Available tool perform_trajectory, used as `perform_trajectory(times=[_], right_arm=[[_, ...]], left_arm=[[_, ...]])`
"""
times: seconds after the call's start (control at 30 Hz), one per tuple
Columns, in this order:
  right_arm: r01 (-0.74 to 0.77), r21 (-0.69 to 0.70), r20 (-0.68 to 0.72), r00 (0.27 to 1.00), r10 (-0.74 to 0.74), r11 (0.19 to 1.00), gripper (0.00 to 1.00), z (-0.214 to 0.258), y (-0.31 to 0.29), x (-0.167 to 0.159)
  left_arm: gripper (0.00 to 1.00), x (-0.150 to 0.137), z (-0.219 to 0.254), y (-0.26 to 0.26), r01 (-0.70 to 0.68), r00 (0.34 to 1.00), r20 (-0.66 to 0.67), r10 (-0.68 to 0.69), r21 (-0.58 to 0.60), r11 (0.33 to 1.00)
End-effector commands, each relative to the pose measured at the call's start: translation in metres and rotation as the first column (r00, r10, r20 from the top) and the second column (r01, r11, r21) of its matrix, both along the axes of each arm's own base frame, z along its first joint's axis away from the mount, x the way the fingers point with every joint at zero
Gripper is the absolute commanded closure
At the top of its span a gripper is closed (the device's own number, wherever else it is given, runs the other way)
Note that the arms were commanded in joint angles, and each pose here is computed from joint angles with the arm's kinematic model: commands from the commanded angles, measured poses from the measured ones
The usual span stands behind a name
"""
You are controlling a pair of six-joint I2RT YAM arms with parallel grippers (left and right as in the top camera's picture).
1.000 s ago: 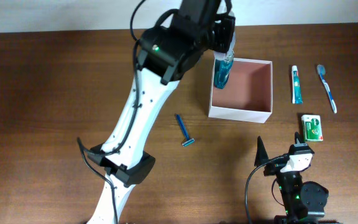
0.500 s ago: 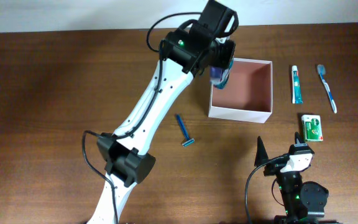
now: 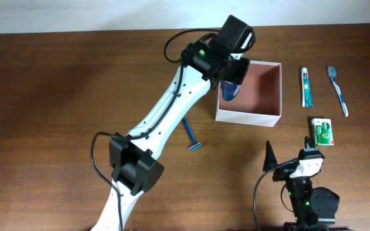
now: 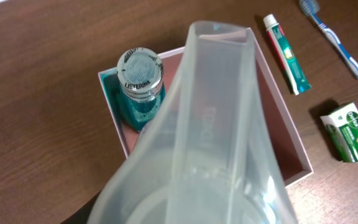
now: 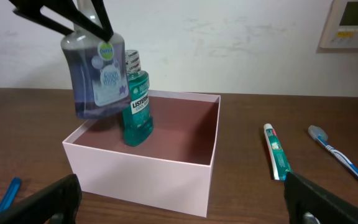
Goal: Pack container
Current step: 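Carry the soap bottle into the box beside the Listerine and release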
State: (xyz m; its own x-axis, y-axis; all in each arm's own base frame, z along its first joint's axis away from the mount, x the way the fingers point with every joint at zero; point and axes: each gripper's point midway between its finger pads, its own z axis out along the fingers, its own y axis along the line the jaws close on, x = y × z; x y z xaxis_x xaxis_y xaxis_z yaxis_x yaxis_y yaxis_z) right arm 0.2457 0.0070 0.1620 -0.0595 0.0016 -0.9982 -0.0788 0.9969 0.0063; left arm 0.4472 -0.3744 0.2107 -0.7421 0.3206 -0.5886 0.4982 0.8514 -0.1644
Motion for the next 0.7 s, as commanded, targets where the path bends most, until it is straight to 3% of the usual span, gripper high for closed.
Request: perform_trajectory(times=[0.0, 0.2, 0.67], right_arm=[[-0.004, 0.001, -0.003, 1.0, 0.004, 1.0, 0.01, -0.002, 0.001, 0.0], [-0.004, 0.001, -0.003, 1.0, 0.004, 1.0, 0.01, -0.002, 0.001, 0.0], [-0.003, 0.001, -0.003, 1.0, 0.003, 1.0, 0.01, -0.002, 0.001, 0.0]], left_arm=[[0.67, -0.001, 0.013, -0.003, 0.025, 0.999, 0.034, -0.024, -0.024, 0.999], [0.67, -0.01, 0.014, -0.017, 0.099, 0.994, 0.046, -0.097, -0.033, 0.995], [0.67, -0.002, -0.035, -0.01, 0.047, 0.999, 0.02, -0.049, 0.1, 0.994]])
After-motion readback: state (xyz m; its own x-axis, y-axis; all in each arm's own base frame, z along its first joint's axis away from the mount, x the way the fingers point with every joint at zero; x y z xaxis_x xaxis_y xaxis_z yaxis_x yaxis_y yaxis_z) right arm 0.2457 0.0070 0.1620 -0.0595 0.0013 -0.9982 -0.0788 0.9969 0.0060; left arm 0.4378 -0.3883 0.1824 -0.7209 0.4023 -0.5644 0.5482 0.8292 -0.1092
